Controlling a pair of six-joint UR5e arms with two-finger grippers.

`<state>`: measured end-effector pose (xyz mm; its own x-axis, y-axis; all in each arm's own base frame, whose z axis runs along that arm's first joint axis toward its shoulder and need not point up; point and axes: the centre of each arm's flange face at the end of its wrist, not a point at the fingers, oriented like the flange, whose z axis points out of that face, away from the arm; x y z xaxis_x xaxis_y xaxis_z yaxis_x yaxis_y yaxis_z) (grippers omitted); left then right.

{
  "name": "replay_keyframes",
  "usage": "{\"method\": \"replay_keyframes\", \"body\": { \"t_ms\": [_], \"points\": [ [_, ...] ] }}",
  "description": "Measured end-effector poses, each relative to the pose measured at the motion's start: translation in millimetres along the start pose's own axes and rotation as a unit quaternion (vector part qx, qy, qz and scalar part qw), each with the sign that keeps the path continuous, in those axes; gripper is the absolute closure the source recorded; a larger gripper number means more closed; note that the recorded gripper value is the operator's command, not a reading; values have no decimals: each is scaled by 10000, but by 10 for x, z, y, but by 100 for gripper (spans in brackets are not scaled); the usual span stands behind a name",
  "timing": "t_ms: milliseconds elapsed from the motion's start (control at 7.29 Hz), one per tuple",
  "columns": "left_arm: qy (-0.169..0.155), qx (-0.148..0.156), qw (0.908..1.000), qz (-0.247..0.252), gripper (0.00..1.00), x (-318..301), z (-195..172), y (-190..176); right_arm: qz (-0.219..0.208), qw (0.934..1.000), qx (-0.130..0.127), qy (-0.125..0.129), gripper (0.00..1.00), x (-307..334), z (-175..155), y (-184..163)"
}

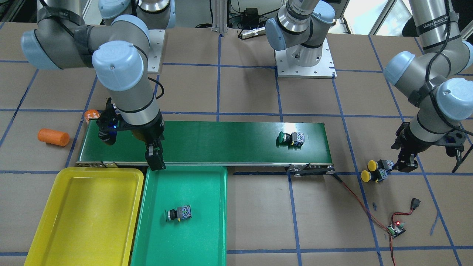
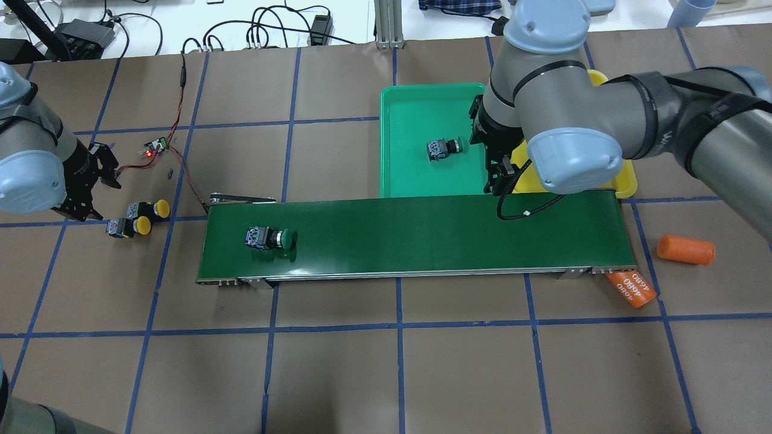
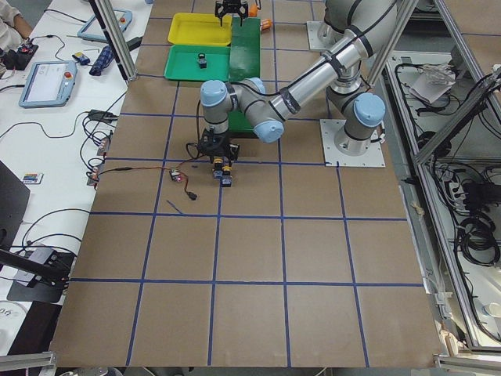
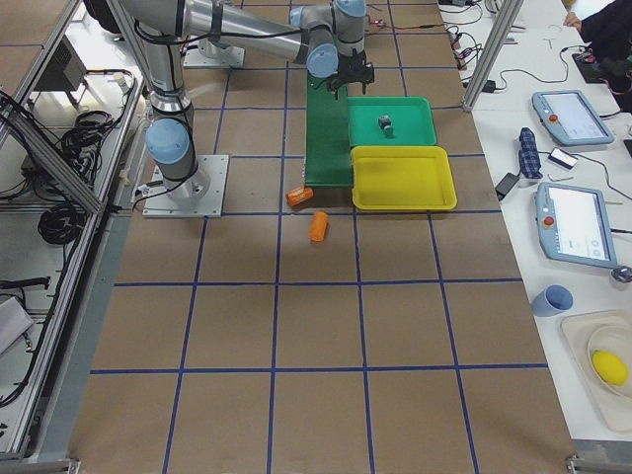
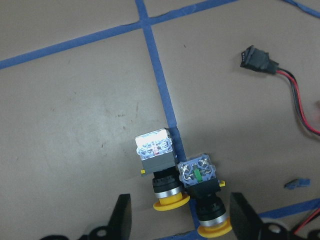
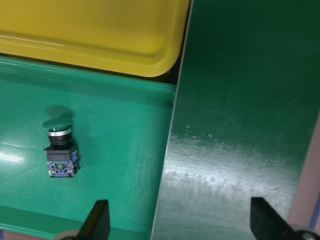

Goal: Sort buttons by color to trays

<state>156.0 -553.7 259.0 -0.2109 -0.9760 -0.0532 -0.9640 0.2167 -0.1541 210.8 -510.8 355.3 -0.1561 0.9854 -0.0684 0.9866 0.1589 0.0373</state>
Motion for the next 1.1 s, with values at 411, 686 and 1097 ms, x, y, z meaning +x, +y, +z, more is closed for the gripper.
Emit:
{"method": "replay_keyframes", "body": {
  "t_ms": [411,686,1097],
  "points": [
    [-133,-117,9987,-484,16,61,273,-34,48,9992,-24,389,0,234,-82,-3],
    [-211,-173,9960,-851,15,28,395,-120,76,9988,-37,474,0,249,-34,-14],
    [-302,-279,9930,-1111,15,-80,555,-257,95,9987,-29,500,0,254,-17,-23]
  ]
}}
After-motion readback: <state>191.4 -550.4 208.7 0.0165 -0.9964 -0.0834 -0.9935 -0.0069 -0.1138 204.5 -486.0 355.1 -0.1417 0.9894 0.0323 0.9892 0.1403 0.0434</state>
